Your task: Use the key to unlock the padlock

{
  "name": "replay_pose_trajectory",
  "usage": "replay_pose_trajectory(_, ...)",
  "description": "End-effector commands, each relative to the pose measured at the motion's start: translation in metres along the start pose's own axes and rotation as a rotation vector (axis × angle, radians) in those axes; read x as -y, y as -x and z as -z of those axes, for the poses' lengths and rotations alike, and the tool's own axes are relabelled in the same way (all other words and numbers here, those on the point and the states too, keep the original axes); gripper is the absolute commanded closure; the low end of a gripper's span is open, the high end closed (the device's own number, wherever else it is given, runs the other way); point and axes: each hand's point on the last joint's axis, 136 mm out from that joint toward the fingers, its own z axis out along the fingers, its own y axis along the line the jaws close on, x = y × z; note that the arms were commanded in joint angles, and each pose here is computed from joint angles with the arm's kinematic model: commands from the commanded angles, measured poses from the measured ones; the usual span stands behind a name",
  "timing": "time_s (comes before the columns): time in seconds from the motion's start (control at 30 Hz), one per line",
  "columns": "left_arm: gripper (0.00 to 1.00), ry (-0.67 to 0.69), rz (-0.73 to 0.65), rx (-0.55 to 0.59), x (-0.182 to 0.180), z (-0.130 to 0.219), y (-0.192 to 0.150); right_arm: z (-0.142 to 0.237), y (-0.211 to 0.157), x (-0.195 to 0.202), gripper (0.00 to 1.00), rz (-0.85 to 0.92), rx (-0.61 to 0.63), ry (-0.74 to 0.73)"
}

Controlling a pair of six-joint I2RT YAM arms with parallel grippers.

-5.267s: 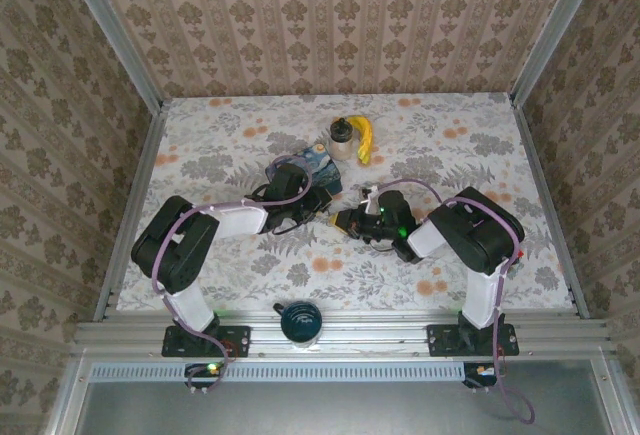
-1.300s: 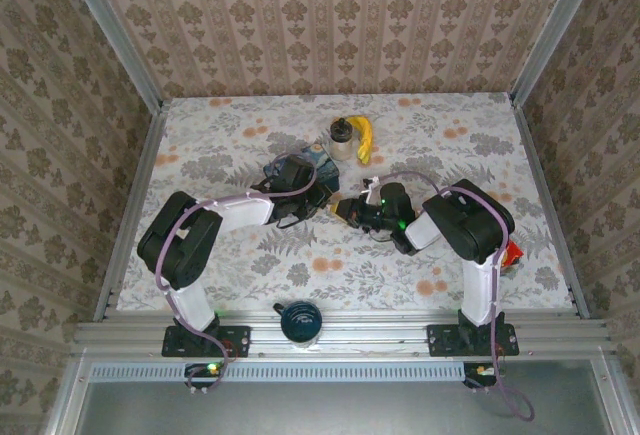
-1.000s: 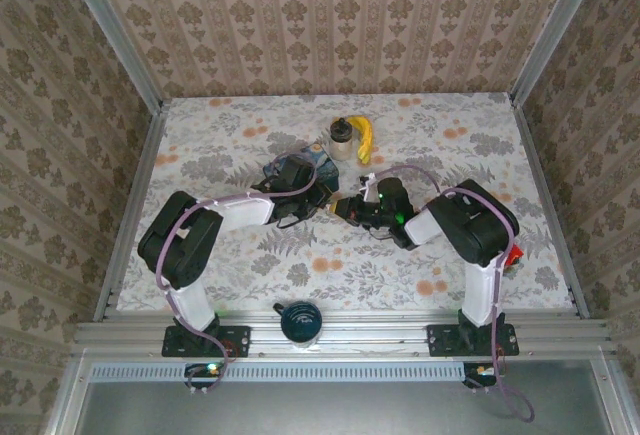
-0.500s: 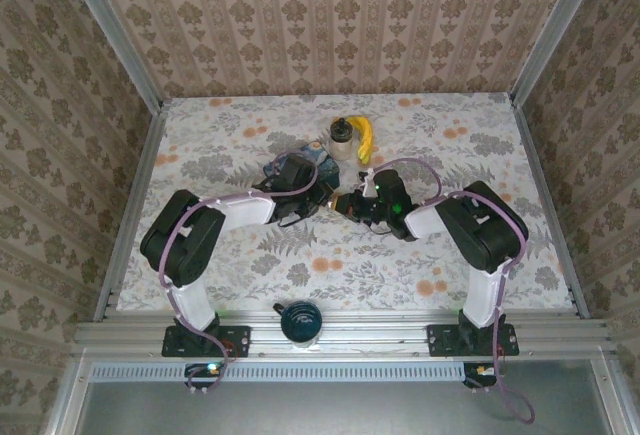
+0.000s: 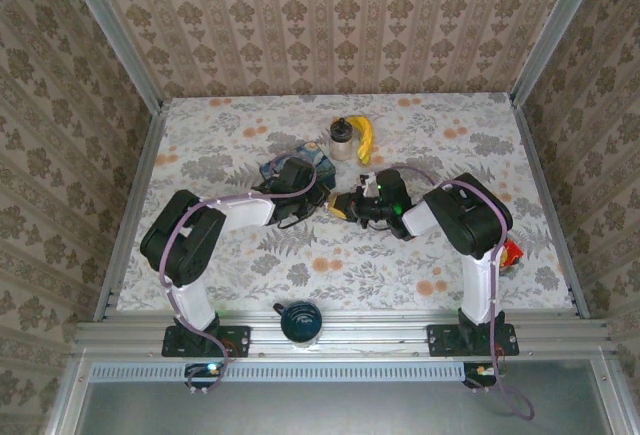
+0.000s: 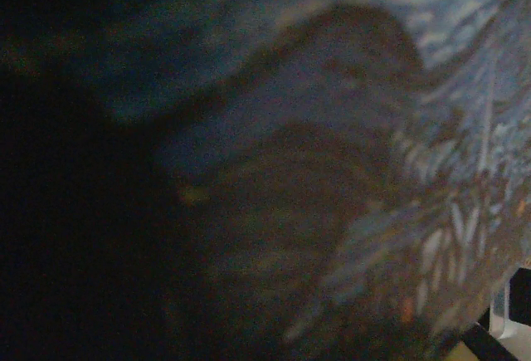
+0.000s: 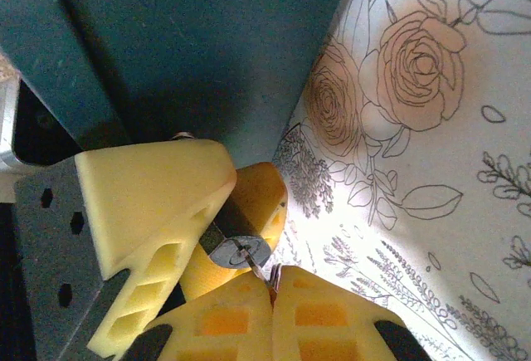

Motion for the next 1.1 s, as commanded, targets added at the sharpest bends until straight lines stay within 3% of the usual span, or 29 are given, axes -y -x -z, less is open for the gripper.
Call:
replay_pose_trajectory(0.0, 0.86, -0.064, -0.027, -0.339, 0.012, 0.008, -0.084, 0.000, 0.040, -0.054, 1.00, 0.003, 0.145, 0.168)
replay_pose_trajectory(0.33, 0.85, -0.076, -0.016, -0.351, 0.015, 0.006, -0.086, 0.000, 0.047, -0.042, 1.00, -0.189, 0.172, 0.248)
replay_pose_trajectory(0.57, 0.85, -0.085, -0.006, -0.357, 0.017, 0.004, -0.087, 0.003, 0.050, -0.044, 1.00, -0.207, 0.199, 0.253)
replay_pose_trajectory(0.67, 0.77, -0.089, -0.008, -0.359, 0.019, 0.003, -0.087, 0.005, 0.053, -0.039, 1.00, -0.239, 0.224, 0.248)
replay_pose_trajectory(0.83, 0.56, -0.092, -0.008, -0.362, 0.020, 0.004, -0.087, 0.013, 0.057, -0.025, 1.00, -0.275, 0.292, 0.224)
replay_pose_trajectory(1.0, 0.51, -0.095, -0.014, -0.357, 0.020, 0.006, -0.086, 0.016, 0.058, -0.015, 1.00, -0.291, 0.325, 0.205)
replay_pose_trajectory(1.07, 0.44, -0.099, -0.018, -0.350, 0.021, 0.008, -0.085, 0.017, 0.058, -0.014, 1.00, -0.292, 0.327, 0.202)
